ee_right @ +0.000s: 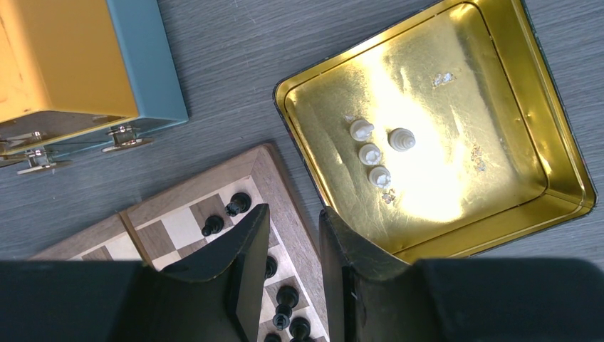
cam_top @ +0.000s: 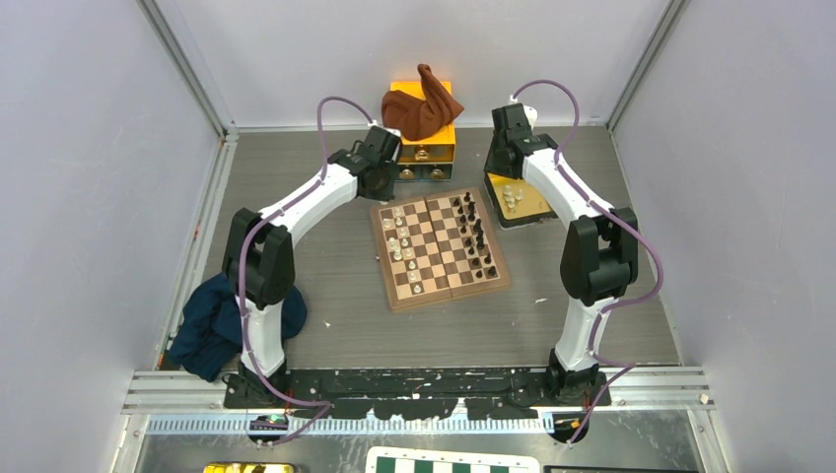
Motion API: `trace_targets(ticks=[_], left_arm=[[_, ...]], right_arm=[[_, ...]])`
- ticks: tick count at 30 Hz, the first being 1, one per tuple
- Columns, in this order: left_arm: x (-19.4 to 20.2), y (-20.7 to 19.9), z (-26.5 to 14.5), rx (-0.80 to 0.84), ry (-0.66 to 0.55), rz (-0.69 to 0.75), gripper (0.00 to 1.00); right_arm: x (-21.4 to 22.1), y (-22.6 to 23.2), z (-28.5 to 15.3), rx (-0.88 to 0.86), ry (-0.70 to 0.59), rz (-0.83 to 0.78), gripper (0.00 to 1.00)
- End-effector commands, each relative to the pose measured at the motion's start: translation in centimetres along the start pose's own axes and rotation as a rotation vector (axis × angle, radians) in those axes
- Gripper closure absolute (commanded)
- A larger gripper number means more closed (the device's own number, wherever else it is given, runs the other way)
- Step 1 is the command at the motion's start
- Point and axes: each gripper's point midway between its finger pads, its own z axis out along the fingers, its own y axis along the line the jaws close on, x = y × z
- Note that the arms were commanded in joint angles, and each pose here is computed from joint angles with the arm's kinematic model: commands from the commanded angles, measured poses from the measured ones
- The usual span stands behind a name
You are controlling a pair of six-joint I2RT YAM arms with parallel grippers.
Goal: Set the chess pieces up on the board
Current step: Place the chess piece on the chessboard.
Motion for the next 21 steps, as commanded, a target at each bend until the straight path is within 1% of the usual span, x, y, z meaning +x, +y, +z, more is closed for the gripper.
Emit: trace_targets(ticks=[1,6,12,21], left_arm=[[0.7,-0.3,0.7,0.02,0.018,-0.032,0.96],[1.6,-0.2,1.4,0.022,0.043,-0.039,0.94],[2.3,-0.2,2.2,0.018,0.063,-0.041,0.84],[2.7,-0.5,3.5,0.023,0.074,-0.038,0.81]], right_arm=[[-2.9,0.8,-1.9,-0.022,-0.083,0.024,0.62],[-2.7,0.9,-1.7,-0.022,-0.08,0.022,0.62],[-2.5,0.9,-1.7,-0.019,-0.076,0.017,0.62],[-2.3,0.7,-1.7,-0.014,-0.073,0.014,0.62]])
